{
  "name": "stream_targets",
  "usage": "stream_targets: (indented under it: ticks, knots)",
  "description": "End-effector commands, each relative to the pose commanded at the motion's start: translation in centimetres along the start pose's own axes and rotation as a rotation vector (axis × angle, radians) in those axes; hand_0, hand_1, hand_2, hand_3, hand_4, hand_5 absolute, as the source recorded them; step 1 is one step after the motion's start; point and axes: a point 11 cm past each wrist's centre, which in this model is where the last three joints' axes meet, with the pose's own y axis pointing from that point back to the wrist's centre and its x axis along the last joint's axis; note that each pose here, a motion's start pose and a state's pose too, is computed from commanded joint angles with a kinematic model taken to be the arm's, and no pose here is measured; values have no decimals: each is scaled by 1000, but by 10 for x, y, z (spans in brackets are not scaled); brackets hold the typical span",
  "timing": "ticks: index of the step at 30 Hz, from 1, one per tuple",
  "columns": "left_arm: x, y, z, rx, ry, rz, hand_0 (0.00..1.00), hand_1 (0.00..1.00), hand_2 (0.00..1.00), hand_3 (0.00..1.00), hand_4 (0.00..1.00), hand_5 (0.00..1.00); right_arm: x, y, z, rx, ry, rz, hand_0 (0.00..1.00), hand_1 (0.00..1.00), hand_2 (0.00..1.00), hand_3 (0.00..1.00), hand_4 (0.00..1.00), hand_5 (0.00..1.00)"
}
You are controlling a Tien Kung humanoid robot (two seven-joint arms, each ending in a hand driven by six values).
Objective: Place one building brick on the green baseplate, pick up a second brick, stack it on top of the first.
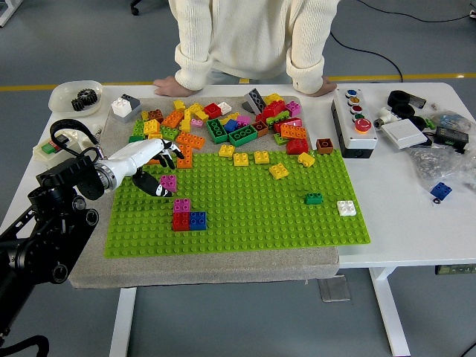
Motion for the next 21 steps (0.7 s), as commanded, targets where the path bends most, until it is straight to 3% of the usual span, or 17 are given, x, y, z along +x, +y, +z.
stream_targets:
  ticks: [17, 18, 21]
  knots:
    - [-2, -2, -8, -4, -23, 14, 706, 641, 589, 705, 998, 2, -1, 0, -1, 3, 4, -2, 740, 642, 711, 593, 831, 408]
    - [-3, -2, -8, -4, -24, 13, 704, 639, 577, 648, 998, 2, -1, 0, -1, 2, 4, -3, 741, 642, 711, 594, 832, 408]
    - [-4, -2, -9, -2, -26, 9, 704, 639, 577, 648, 998, 2, -1, 0, -1, 3, 5, -3, 741, 642, 711, 594, 832, 408]
